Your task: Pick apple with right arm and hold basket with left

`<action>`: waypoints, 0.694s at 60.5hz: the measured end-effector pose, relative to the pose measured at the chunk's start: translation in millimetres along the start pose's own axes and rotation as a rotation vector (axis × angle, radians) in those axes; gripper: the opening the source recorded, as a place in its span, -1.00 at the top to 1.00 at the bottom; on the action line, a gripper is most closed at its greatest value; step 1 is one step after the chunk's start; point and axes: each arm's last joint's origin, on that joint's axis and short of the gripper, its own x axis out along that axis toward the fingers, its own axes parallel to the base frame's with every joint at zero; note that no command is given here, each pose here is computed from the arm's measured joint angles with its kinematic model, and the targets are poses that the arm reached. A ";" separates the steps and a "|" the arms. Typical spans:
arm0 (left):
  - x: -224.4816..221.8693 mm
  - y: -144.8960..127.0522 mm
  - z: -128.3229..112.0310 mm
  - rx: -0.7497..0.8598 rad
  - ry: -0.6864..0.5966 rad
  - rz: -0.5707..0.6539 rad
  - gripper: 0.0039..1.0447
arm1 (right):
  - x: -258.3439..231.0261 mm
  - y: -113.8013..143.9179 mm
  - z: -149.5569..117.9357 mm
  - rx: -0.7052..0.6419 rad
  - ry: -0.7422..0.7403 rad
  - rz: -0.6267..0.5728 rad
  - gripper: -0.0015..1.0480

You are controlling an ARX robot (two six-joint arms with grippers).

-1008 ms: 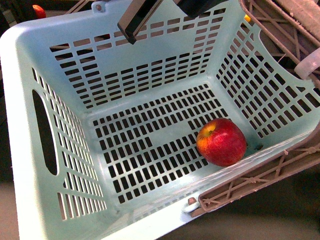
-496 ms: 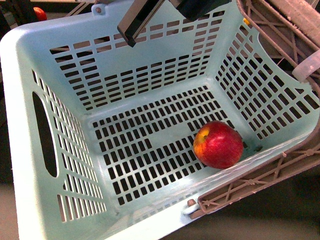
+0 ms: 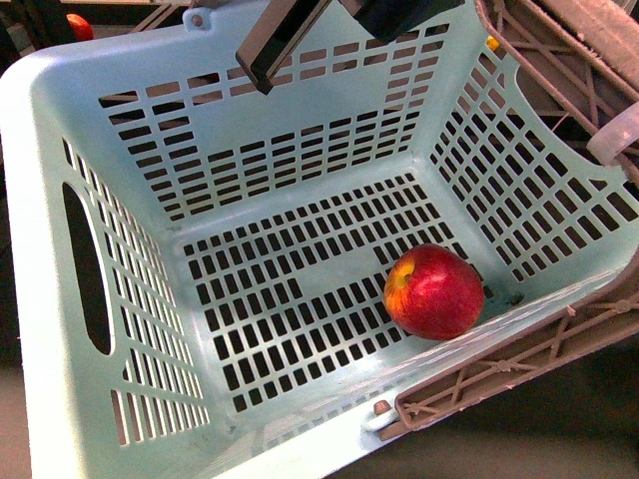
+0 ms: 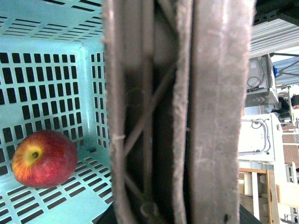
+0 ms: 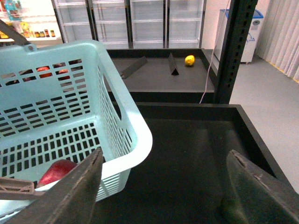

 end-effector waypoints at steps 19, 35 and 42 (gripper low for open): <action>0.0 0.0 0.0 0.000 0.000 0.000 0.73 | 0.0 0.0 0.0 0.000 0.000 0.000 -0.83; -0.1 -2.9 10.5 -0.135 -0.474 -0.019 0.73 | -0.1 0.0 0.1 0.000 -0.001 0.000 -0.83; -3.7 12.6 40.6 -0.213 -0.600 0.031 0.73 | -0.1 0.0 0.1 0.000 -0.001 0.000 -0.83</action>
